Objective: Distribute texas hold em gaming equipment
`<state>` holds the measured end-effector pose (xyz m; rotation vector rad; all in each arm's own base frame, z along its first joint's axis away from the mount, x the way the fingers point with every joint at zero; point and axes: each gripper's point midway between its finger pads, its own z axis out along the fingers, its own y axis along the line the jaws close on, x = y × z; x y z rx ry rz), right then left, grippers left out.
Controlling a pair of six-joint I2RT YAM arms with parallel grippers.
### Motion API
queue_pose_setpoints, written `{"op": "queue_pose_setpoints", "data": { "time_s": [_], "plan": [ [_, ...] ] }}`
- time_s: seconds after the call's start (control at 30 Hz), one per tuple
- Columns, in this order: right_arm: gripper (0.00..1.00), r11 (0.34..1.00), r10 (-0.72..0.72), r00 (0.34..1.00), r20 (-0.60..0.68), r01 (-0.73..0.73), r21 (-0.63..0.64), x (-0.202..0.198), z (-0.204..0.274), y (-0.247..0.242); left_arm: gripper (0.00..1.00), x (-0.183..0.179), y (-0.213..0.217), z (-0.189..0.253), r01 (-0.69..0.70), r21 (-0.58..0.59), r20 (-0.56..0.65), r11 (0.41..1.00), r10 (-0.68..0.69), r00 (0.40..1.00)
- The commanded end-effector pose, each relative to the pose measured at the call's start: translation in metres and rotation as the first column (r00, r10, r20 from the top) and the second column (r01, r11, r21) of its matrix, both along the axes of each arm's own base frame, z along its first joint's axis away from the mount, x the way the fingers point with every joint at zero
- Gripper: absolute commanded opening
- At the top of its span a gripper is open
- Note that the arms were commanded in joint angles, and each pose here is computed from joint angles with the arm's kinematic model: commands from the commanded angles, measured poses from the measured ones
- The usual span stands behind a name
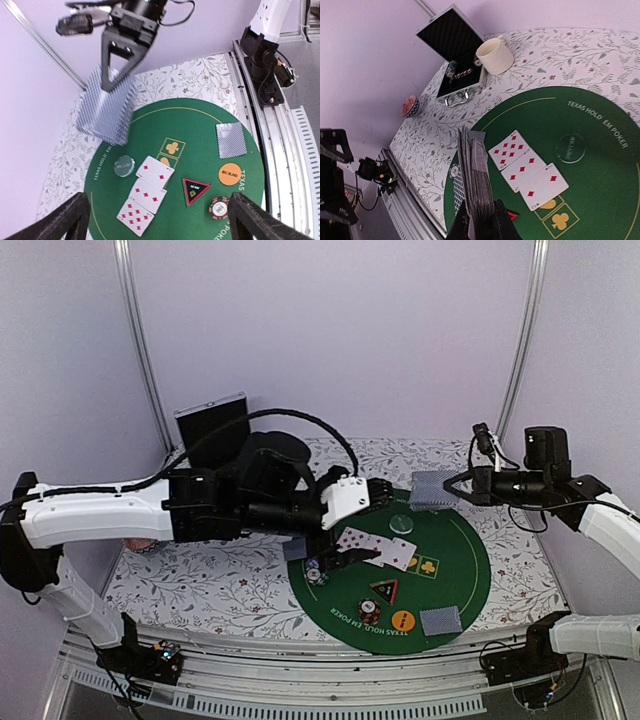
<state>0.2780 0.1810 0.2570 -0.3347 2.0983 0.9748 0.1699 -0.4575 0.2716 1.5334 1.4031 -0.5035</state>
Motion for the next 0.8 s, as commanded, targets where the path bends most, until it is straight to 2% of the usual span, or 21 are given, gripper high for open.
{"op": "queue_pose_setpoints", "data": {
  "time_s": [0.0, 0.2, 0.4, 0.57, 0.67, 0.77],
  "plan": [
    [0.02, 0.975, 0.211, 0.977, 0.024, -0.212, 0.068, -0.024, 0.02, 0.059, 0.98, 0.024, 0.009, 0.007, -0.011, -0.058, 0.123, 0.998, 0.018, 0.992],
    [0.02, 0.908, 0.395, 0.919, -0.004, -0.39, 0.157, -0.052, 0.022, 0.125, 0.98, 0.05, 0.024, -0.023, -0.105, 0.102, 0.165, 0.989, 0.087, 0.983],
    [0.02, 0.878, 0.466, 0.883, -0.055, -0.454, 0.149, -0.063, 0.011, 0.166, 0.98, 0.054, 0.025, -0.043, -0.114, 0.169, 0.143, 0.979, 0.09, 0.986],
    [0.02, 0.856, 0.503, 0.864, -0.026, -0.493, 0.157, -0.065, 0.019, 0.179, 0.97, 0.061, 0.03, -0.056, -0.148, 0.215, 0.122, 0.965, 0.124, 0.985],
    [0.02, 0.845, 0.518, 0.855, -0.023, -0.508, 0.164, -0.067, 0.02, 0.182, 0.87, 0.071, 0.034, -0.056, -0.19, 0.216, 0.089, 0.958, 0.174, 0.981],
    [0.02, 0.84, 0.53, 0.848, -0.028, -0.52, 0.157, -0.069, 0.017, 0.182, 0.7, 0.074, 0.036, -0.056, -0.192, 0.212, 0.037, 0.958, 0.188, 0.981]
  ]
}}
